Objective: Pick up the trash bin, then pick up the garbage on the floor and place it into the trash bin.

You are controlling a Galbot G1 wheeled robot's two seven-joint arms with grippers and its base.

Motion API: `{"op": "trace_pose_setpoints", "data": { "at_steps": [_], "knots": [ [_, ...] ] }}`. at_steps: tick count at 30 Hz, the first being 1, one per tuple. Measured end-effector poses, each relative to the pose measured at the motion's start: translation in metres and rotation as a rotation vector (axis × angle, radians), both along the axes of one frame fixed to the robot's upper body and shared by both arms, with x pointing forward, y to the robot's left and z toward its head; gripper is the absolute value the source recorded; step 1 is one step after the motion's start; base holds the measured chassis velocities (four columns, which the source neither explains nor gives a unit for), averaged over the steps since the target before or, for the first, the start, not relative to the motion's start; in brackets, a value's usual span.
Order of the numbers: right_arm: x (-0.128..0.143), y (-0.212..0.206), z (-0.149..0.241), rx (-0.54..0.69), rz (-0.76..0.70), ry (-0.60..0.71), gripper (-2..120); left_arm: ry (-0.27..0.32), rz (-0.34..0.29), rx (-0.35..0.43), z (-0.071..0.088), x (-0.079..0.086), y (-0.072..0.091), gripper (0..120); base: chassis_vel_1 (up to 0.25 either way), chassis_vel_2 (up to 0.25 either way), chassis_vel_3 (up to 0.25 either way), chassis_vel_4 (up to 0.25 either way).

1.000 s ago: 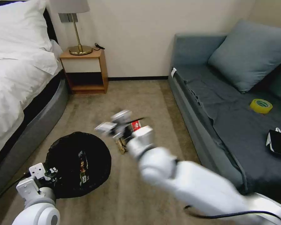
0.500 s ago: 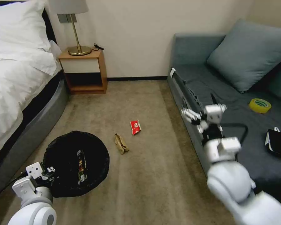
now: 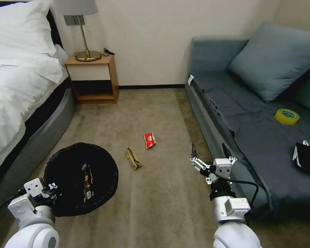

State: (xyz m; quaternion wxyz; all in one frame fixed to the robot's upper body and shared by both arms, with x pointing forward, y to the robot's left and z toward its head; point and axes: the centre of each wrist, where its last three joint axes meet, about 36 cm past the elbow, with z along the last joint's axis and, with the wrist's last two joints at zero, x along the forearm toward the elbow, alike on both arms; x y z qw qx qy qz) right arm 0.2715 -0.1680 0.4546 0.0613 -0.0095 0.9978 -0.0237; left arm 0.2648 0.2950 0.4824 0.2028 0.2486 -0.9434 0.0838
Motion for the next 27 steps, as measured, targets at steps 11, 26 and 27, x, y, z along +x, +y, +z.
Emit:
{"op": "trace_pose_setpoints", "data": {
  "at_steps": [11,26,27],
  "knots": [
    [0.007,0.003,-0.004,0.005,0.021,0.004,100,0.003,0.007,0.003,-0.001,0.0,0.002,2,-0.176,0.171,0.171,-0.179],
    [0.013,0.003,-0.005,-0.003,0.036,0.009,100,0.003,0.015,0.003,-0.004,0.001,0.004,2,-0.156,0.168,0.16,-0.166],
    [0.013,0.003,-0.006,-0.004,0.037,0.011,100,0.004,0.016,0.003,-0.004,0.001,0.004,2,-0.171,0.16,0.18,-0.149]
  ]
}}
